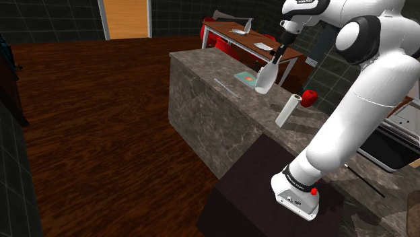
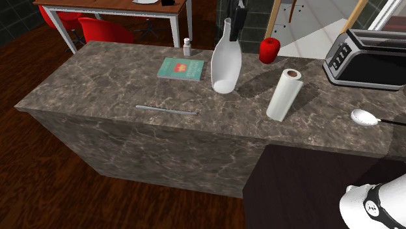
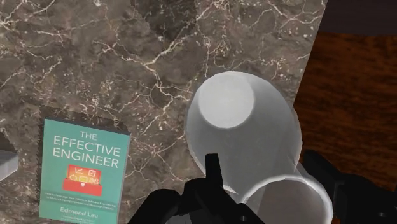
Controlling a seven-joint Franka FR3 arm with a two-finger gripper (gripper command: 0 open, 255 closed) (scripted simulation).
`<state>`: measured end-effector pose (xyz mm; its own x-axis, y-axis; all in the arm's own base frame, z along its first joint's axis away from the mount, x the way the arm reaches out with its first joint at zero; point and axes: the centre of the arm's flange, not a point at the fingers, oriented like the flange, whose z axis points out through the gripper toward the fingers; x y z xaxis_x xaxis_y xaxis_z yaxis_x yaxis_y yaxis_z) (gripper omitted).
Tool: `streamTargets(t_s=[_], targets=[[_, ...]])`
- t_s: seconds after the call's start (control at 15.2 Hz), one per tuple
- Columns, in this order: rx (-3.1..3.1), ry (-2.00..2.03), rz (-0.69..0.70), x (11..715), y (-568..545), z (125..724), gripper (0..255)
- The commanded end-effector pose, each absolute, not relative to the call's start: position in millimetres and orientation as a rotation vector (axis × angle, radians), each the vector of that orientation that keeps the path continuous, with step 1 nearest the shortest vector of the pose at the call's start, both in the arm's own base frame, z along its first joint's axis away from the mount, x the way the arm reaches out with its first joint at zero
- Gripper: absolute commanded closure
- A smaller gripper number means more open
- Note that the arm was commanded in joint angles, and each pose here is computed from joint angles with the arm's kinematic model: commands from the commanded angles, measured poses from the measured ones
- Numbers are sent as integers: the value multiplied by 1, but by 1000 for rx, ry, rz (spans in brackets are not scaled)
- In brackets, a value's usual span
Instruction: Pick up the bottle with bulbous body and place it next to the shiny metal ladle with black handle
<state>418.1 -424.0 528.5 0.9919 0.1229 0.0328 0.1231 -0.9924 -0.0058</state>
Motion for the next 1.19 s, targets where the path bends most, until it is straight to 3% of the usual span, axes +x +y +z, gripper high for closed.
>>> streamTargets(t_s=[0.0, 1.12], targets=[[-3128, -193, -51, 399, -426, 530, 255], [-3128, -193, -51, 175, -438, 531, 255]])
